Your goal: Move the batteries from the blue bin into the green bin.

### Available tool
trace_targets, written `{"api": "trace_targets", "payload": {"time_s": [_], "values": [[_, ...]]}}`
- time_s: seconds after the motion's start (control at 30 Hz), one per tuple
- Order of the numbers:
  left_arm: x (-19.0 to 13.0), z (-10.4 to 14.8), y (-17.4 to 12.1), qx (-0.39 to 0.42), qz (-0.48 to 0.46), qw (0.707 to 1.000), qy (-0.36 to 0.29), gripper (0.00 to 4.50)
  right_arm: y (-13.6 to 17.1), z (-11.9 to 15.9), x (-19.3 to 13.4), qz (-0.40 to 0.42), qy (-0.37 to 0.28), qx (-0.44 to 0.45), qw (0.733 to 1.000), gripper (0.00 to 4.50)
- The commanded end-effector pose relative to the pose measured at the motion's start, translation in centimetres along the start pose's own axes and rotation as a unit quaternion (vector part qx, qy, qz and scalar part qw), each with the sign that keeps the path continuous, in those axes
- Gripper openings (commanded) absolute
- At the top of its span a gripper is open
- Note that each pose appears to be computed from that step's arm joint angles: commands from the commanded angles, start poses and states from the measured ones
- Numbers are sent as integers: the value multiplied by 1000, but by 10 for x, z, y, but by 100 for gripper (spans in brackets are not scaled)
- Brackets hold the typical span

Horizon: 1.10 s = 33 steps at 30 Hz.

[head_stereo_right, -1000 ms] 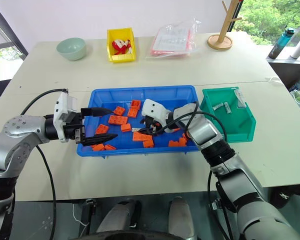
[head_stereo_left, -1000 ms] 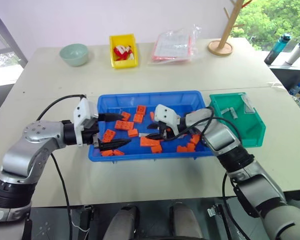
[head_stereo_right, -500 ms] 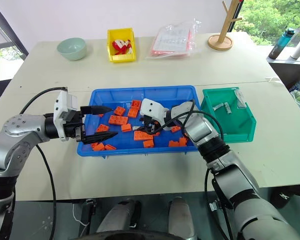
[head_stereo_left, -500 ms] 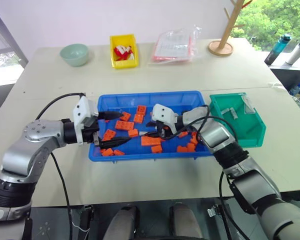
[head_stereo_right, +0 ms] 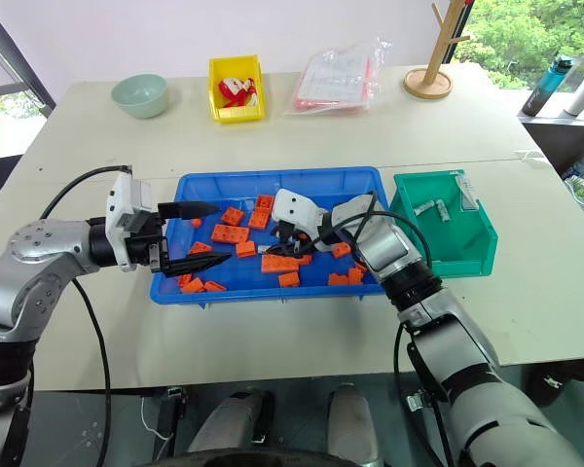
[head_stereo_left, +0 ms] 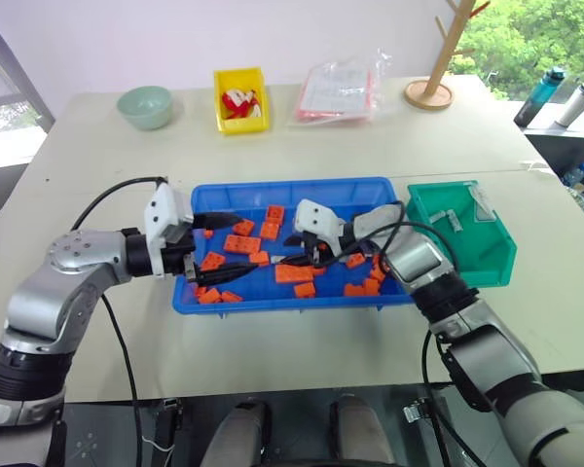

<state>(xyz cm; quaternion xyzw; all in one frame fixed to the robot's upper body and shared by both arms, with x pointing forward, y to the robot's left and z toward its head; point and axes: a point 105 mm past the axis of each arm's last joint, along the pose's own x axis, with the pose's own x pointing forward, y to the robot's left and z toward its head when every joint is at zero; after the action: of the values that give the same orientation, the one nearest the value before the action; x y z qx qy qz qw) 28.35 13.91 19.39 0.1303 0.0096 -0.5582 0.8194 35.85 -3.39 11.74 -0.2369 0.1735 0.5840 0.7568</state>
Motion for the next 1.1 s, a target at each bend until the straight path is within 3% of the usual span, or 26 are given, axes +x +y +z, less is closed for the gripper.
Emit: {"api": "trace_targets", "payload": {"time_s": [0.03, 0.3, 0.77, 1.1], "values": [[-3, 10, 2, 27, 5, 1000, -8, 450, -4, 27, -16, 16, -28, 30, 999, 183], [-4, 12, 9, 34, 15, 999, -11, 450, 3, 43, -21, 40, -32, 28, 998, 183], [-4, 10, 3, 32, 8, 999, -8, 450, -6, 1, -2, 5, 27, -7, 1000, 183], [-3, 11, 5, 34, 10, 999, -10, 450, -7, -8, 2, -16, 31, -17, 999, 183]]}}
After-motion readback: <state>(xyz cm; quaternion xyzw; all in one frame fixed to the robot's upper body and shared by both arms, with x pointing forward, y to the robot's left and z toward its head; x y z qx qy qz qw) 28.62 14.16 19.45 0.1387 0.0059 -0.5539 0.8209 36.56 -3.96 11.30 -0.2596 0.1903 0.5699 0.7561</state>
